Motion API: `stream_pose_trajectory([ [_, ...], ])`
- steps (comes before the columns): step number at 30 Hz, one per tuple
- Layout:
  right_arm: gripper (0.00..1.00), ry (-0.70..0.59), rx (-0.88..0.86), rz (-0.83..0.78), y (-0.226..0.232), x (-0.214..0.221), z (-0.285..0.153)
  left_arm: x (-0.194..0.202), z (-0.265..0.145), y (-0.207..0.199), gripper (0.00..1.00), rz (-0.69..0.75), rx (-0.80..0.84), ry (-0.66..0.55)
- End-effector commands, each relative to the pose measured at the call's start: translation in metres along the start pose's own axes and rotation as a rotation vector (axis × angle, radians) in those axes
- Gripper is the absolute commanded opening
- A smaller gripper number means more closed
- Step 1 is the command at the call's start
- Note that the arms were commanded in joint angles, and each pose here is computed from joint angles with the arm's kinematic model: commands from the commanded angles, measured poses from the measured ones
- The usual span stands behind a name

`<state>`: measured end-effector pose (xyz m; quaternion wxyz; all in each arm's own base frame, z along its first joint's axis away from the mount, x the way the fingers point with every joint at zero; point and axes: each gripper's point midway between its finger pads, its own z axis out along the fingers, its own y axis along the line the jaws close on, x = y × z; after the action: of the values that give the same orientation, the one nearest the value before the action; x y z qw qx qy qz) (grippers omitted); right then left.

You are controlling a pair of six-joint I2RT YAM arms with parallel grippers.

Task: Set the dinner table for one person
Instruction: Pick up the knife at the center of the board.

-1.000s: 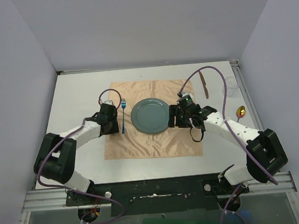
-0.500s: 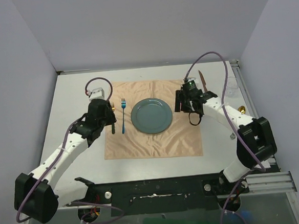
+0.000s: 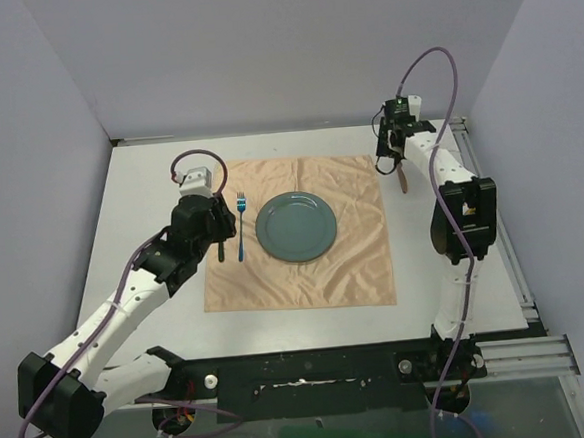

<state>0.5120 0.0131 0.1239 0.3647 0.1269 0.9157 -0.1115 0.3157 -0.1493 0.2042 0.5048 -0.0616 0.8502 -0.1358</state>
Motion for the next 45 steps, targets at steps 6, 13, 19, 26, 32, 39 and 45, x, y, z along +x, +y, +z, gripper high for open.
stream_pose_trajectory([
  [6, 0.62, 0.006, 0.090, -0.112, -0.013, -0.034, 0.059, 0.007, 0.011, -0.014, 0.34, 0.070, 0.037, -0.009],
  [13, 0.61, 0.118, 0.048, -0.028, -0.040, 0.001, 0.090, 0.017, 0.021, -0.011, 0.34, 0.101, 0.012, 0.008],
  [19, 0.61, 0.160, 0.004, 0.010, -0.042, 0.021, 0.101, 0.026, 0.031, -0.006, 0.33, 0.123, -0.031, 0.034],
  [26, 0.61, 0.181, -0.072, 0.028, -0.028, 0.031, 0.104, 0.038, 0.037, -0.003, 0.33, 0.132, -0.049, 0.066],
  [32, 0.61, 0.157, -0.130, 0.042, -0.018, 0.025, 0.096, 0.044, 0.042, -0.010, 0.32, 0.132, -0.040, 0.081],
  [39, 0.61, 0.117, -0.172, 0.052, -0.010, 0.008, 0.081, 0.058, 0.049, -0.021, 0.31, 0.147, -0.029, 0.113],
  [45, 0.60, 0.072, -0.211, 0.054, 0.001, -0.005, 0.061, 0.067, 0.049, -0.030, 0.31, 0.155, -0.018, 0.127],
])
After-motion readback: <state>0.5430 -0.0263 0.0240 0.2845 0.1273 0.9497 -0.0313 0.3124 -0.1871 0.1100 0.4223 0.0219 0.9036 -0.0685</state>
